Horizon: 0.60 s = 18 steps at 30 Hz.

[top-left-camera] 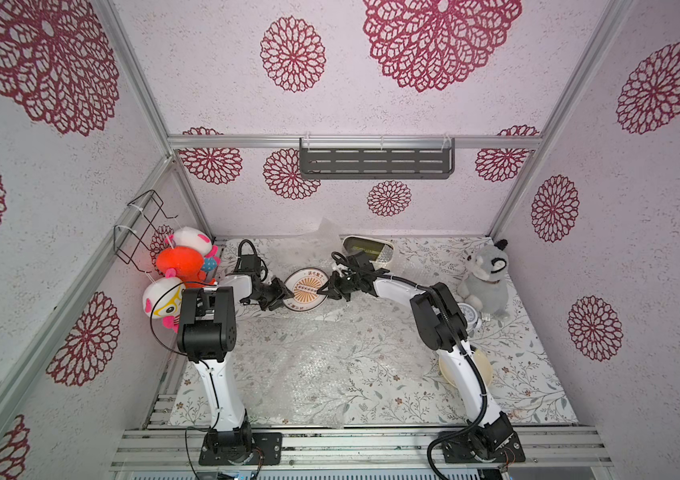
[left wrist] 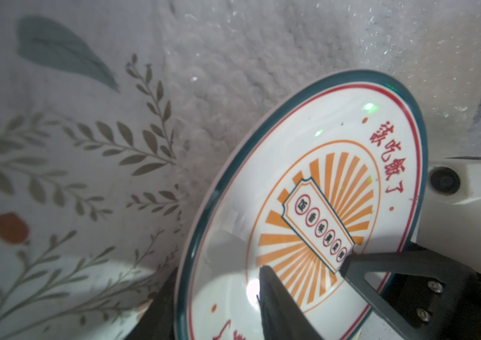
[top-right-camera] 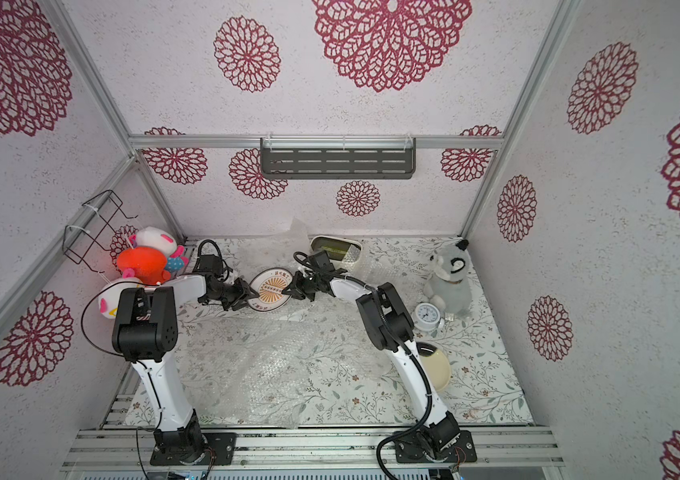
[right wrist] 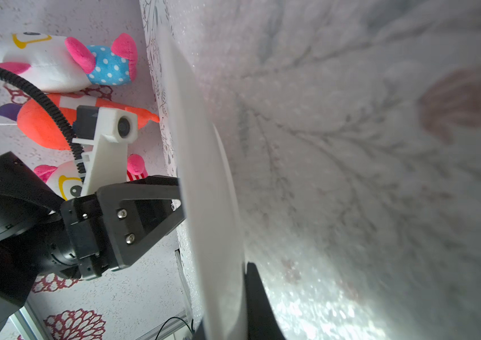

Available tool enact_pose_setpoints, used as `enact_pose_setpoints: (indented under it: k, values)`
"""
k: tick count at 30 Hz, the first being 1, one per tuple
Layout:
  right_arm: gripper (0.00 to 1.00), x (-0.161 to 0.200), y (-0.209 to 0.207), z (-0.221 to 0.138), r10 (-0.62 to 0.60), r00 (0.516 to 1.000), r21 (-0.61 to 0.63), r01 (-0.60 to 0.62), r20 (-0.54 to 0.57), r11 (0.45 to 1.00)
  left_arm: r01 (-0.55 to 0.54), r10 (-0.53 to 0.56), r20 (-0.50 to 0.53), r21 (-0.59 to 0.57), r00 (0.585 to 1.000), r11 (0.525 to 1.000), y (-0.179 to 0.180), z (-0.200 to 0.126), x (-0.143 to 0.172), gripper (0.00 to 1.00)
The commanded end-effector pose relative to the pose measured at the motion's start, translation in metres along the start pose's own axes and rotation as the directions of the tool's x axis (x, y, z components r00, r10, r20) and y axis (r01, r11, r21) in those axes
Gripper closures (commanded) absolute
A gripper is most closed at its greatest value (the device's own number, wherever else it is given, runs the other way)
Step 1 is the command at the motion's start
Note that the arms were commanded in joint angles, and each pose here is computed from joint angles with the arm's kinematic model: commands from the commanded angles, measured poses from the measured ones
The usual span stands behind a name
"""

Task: Unpack dinner plates from bubble wrap
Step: Pick up the plate from the bubble wrap.

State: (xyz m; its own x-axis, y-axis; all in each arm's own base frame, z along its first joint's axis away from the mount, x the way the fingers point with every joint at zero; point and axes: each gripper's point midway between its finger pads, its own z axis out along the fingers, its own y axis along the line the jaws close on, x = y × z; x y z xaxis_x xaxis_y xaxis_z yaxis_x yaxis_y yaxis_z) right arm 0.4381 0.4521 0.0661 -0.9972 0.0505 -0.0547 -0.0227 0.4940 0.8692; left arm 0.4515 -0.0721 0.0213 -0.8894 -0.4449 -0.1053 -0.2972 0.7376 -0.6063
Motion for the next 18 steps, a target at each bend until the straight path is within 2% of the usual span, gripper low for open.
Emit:
enact_pose_setpoints:
  k: [1, 8, 13, 18]
  values:
    - [0.94, -0.0051, 0.041, -0.0073, -0.059, 0.998, -0.069, 0.061, 0.032, 0.996, -0.013, 0.013, 0.024, 0.018, 1.0, 1.0, -0.0095, -0.0142, -0.0069, 0.51]
    - [0.95, -0.0047, 0.0449, -0.0086, -0.067, 0.997, -0.07, 0.07, 0.041, 0.995, -0.01, 0.01, 0.029, 0.027, 1.0, 1.0, -0.0142, -0.0179, -0.0092, 0.36]
    - [0.95, -0.0045, 0.047, -0.0113, -0.069, 0.996, -0.071, 0.072, 0.048, 0.995, -0.007, 0.006, 0.03, 0.025, 1.0, 1.0, -0.014, -0.0189, -0.0104, 0.31]
    - [0.95, -0.0039, 0.0477, -0.0118, -0.067, 0.997, -0.069, 0.07, 0.05, 0.995, -0.014, 0.013, 0.036, 0.028, 0.999, 0.999, -0.0173, -0.0227, -0.0115, 0.18]
